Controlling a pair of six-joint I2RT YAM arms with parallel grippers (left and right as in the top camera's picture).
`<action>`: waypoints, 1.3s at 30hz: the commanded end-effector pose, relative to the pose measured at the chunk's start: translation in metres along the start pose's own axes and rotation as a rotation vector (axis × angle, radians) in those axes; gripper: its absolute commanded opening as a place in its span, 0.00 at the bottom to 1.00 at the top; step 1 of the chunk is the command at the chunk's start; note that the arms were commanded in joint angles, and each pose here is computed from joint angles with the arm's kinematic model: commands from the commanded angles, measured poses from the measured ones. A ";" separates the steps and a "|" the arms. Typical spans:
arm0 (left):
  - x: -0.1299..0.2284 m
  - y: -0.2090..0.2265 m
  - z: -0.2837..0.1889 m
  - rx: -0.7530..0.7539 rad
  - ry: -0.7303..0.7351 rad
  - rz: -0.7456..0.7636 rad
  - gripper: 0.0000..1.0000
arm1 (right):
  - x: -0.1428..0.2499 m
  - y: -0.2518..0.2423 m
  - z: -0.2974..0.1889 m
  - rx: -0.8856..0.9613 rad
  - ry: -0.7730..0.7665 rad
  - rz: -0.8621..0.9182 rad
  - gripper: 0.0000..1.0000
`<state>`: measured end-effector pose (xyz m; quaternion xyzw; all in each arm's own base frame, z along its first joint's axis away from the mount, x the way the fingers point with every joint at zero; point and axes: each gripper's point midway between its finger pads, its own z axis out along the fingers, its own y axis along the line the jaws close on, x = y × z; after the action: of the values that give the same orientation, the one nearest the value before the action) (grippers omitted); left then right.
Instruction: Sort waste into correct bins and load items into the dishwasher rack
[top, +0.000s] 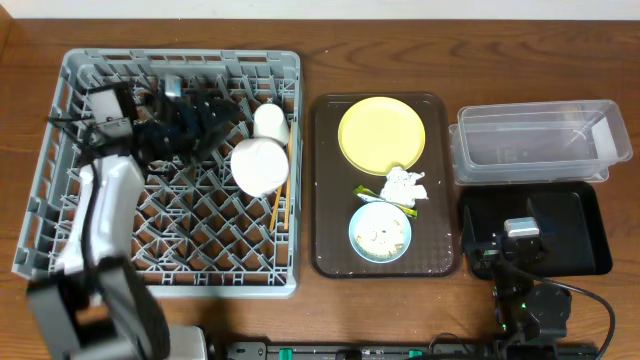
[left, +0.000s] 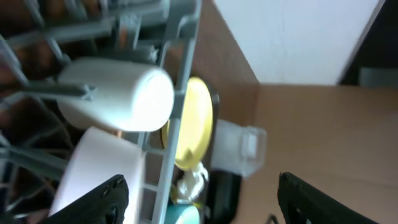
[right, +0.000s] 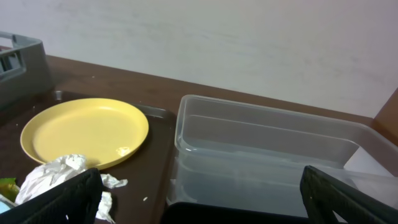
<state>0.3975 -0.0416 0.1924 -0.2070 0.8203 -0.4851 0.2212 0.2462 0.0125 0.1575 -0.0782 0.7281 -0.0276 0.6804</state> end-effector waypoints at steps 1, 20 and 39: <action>-0.011 -0.029 -0.028 -0.106 -0.178 0.121 0.79 | 0.001 -0.002 0.000 0.006 0.001 -0.010 0.99; 0.097 -0.120 0.063 -0.536 -0.113 0.713 0.59 | 0.001 -0.002 0.000 0.006 0.001 -0.010 0.99; 0.115 -0.005 0.199 -0.792 0.208 0.705 0.64 | 0.001 -0.002 0.000 0.006 0.001 -0.010 0.99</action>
<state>0.4093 -0.2459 0.0863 0.0602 0.9807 -0.0521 0.1788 0.2462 0.0125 0.1576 -0.0782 0.7280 -0.0276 0.6806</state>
